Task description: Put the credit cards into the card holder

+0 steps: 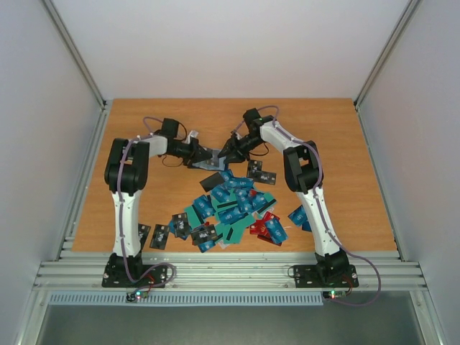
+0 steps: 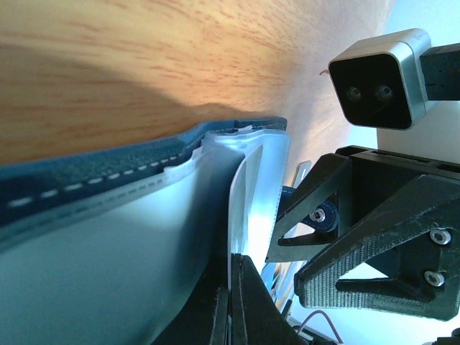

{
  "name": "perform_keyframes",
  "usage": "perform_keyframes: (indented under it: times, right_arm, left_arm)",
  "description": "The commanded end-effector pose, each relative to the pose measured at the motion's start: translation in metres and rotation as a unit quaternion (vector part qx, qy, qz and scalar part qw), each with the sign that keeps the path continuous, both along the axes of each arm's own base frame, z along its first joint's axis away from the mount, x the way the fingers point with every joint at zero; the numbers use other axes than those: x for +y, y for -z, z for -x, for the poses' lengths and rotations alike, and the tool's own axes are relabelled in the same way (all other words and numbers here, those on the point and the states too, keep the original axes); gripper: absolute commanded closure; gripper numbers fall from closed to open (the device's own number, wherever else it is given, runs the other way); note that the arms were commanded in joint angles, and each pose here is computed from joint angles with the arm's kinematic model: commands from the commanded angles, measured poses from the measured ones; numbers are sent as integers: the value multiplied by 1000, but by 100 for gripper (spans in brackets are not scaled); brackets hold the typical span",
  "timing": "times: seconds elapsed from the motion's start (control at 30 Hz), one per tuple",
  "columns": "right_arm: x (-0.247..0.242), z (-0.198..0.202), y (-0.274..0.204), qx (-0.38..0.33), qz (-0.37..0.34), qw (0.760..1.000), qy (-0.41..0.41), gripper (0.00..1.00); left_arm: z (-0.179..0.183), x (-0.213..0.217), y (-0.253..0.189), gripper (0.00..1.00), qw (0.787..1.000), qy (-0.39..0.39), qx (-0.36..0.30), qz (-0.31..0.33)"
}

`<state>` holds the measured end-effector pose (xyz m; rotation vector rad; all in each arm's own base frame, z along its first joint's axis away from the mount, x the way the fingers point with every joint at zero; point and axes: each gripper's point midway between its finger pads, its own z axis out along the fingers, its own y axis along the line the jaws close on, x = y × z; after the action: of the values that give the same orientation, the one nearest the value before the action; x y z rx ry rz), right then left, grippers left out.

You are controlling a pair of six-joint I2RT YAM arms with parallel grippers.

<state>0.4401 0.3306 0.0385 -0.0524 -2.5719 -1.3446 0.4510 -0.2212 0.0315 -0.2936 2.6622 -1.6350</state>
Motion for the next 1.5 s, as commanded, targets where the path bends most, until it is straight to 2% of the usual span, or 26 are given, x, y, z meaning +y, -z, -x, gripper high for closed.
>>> perform_keyframes:
  times: [0.0, 0.37, 0.67, 0.97, 1.23, 1.47]
  right_arm:
    - [-3, -4, 34, -10, 29, 1000, -1, 62]
    - [-3, -6, 32, -12, 26, 1000, 1, 62]
    - [-2, -7, 30, -12, 20, 1000, 2, 62]
    - [0, -8, 30, -10, 14, 1000, 5, 62]
    - [1, -9, 30, -9, 11, 1000, 6, 62]
    - [1, -10, 31, -8, 11, 1000, 9, 62]
  left_arm:
    - [13, -10, 22, 96, 999, 21, 27, -33]
    - [18, 6, 10, 74, 992, 33, 24, -117]
    - [27, 23, 10, 62, 976, 57, 31, -209]
    - [28, 30, 0, 52, 966, 58, 38, -248]
    - [24, 29, 6, 52, 957, 66, 39, -281]
    - [20, 17, 9, 54, 958, 68, 37, -277]
